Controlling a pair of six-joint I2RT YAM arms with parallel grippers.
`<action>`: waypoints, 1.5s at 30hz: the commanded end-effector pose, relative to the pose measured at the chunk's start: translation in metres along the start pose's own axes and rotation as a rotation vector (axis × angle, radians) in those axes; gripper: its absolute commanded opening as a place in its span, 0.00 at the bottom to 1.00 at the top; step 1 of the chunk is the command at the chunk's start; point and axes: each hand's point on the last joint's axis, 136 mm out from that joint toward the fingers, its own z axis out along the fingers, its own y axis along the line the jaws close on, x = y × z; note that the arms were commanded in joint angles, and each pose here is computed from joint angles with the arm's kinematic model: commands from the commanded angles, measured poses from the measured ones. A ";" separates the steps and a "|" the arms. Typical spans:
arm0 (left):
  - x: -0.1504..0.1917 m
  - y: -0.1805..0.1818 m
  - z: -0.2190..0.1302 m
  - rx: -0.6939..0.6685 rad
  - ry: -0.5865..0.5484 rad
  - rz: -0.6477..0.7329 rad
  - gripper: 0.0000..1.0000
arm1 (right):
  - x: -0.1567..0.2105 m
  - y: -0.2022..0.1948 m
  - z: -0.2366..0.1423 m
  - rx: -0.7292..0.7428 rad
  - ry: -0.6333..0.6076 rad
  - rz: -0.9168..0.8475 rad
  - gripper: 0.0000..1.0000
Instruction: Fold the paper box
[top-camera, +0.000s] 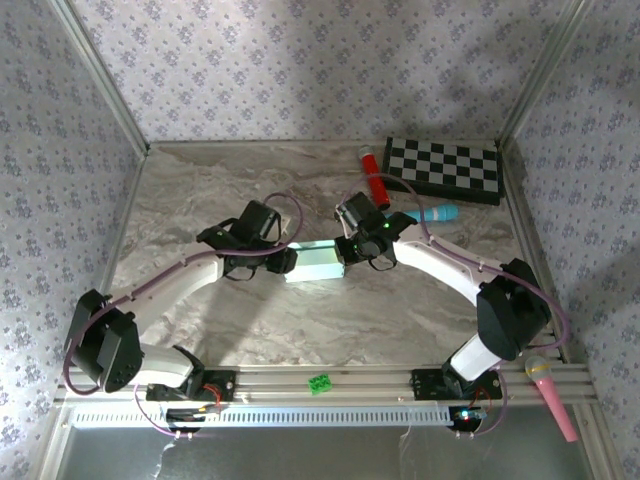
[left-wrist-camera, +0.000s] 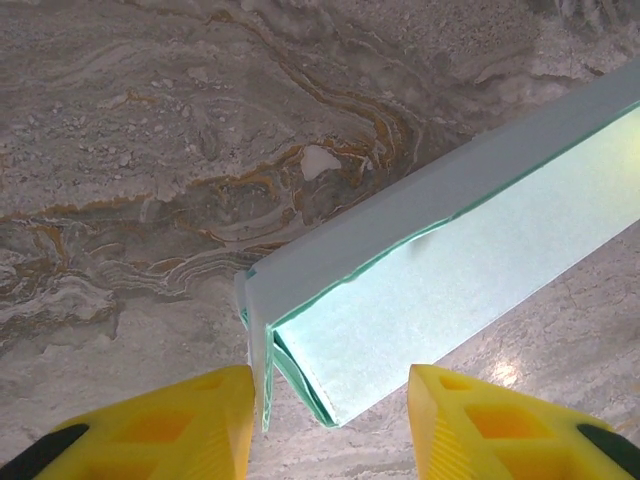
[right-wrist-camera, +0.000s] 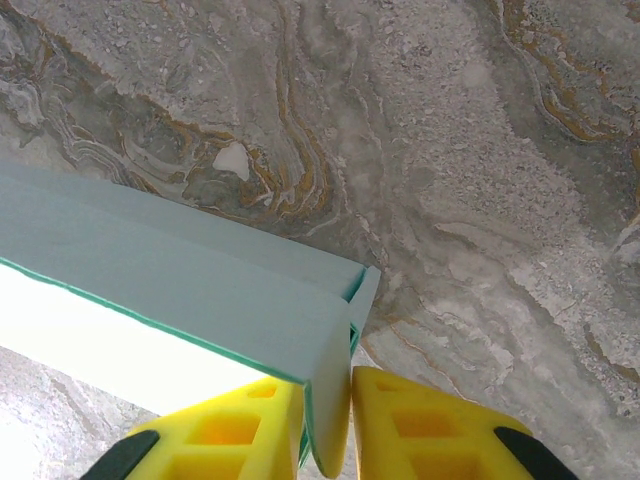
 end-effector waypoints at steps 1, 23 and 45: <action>-0.004 0.000 -0.013 -0.008 -0.035 0.020 0.45 | 0.013 0.000 -0.001 0.007 0.054 -0.006 0.25; -0.008 0.011 -0.028 -0.073 -0.073 0.006 0.46 | 0.006 -0.004 -0.015 0.013 0.012 0.016 0.34; -0.011 0.017 -0.020 -0.082 -0.068 -0.021 0.32 | -0.002 -0.008 -0.020 0.015 -0.010 -0.005 0.27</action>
